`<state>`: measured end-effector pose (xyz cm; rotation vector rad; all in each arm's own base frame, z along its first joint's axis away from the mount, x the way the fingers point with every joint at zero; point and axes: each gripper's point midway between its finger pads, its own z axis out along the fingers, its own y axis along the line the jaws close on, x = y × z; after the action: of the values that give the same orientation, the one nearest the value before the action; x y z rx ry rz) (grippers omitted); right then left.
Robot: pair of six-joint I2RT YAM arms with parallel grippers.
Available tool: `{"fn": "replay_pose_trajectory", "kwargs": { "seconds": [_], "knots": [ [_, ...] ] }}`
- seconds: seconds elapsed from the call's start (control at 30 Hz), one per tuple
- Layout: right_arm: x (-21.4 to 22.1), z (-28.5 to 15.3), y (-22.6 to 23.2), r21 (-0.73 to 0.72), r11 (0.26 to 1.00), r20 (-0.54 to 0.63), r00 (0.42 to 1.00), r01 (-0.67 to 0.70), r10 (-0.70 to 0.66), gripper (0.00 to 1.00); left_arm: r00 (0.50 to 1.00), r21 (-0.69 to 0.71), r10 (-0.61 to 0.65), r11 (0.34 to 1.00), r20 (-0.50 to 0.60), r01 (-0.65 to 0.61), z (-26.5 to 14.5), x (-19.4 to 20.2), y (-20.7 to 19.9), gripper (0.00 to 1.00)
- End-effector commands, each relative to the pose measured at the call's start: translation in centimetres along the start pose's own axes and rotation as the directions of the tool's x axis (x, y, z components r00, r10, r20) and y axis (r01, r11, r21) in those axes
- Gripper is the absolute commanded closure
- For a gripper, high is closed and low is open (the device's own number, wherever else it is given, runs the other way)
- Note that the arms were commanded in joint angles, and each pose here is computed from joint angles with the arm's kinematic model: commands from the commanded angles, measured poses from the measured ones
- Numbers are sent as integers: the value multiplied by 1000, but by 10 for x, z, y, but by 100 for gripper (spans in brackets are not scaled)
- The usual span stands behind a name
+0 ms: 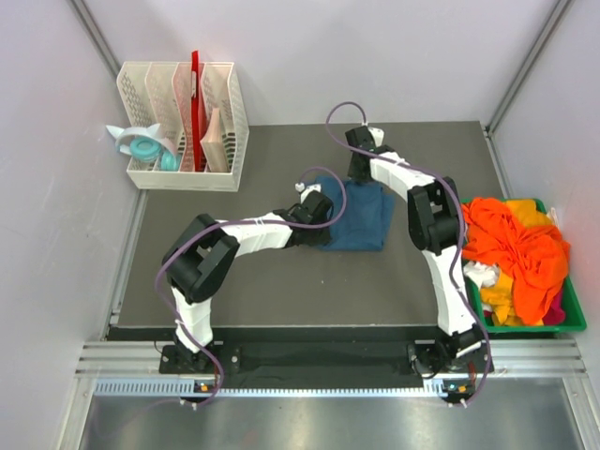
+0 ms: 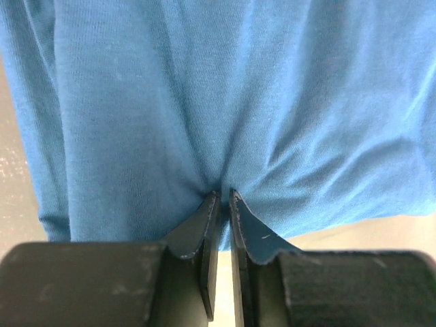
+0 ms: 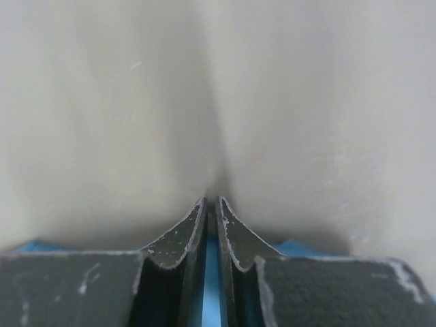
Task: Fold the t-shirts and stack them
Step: Fold the tshirt, then neatly place the folded tshirt to the corner
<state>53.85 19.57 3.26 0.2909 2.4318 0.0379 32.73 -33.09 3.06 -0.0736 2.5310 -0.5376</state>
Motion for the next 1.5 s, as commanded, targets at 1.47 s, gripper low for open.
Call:
{"fn": "replay_pose_trajectory", "kwargs": {
  "seconds": [1.47],
  "knots": [
    [181,-90,-38,-50,982,-146,971,182,-188,96,948,81,3,996,317,-31,-72,-142,5,63]
  ]
}}
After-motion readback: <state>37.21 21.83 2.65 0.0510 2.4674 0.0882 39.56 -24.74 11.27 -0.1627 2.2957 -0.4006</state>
